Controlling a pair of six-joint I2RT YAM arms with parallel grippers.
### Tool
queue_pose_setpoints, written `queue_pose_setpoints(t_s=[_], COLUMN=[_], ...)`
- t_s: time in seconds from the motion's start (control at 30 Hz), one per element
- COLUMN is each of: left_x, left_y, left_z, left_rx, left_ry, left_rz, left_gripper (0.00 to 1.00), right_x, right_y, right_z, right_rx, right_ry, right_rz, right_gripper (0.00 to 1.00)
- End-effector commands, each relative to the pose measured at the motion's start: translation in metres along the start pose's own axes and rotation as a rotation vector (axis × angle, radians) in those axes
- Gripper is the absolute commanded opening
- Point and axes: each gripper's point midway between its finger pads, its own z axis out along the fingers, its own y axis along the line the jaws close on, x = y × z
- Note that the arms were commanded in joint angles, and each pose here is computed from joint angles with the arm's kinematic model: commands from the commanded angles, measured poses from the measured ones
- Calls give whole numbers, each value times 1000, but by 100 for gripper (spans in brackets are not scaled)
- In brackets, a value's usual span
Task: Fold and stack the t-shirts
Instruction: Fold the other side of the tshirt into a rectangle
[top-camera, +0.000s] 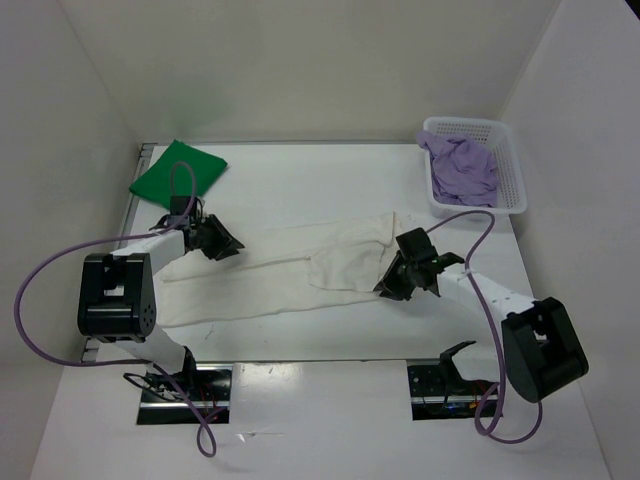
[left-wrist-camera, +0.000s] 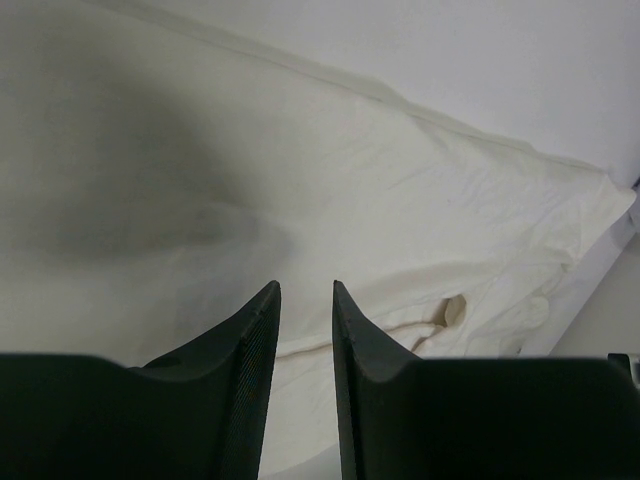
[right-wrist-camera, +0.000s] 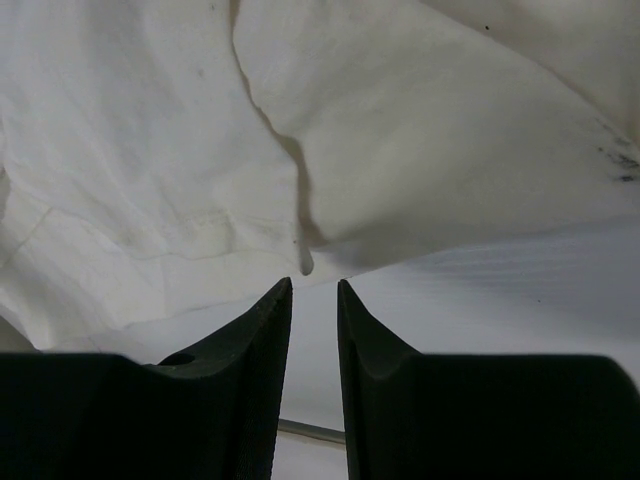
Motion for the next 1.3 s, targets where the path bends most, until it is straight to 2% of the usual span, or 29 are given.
queue_pose_setpoints(t_s=[0.0,0.2,0.37,0.47,0.57,0.7,0.9,1.27], left_x=[-1,3,3,3,4,7,8,6], left_y=[-8,-8,-8,-8,-7,-9,-13,-16], left_z=[-5,-4,-4,-4,-3,-2,-1,-2], left_rx=[24,26,26,26,26,29,37,43], left_ry=[-22,-16,-16,-16,-16,-9,-9,-16], left_rz=[29,27,27,27,17,25,27,30], left_gripper=[35,35,35,35,35,35,35,35], right_x=[-5,-13,-18,-20,-23,-20,-22,10], right_y=[9,19,26,32,33,29,26,28], right_z=[4,13,20,16,12,16,10,-37], right_rx=[-30,-31,-23,-45,-45,-33,-21,-117], right_ry=[-10,-11,-7,-10,-32,-13,-33,63], right_rz=[-8,-38,-55,-57,-58,-66,-65,-23], right_gripper=[30,30,17,17,24,22,1,0])
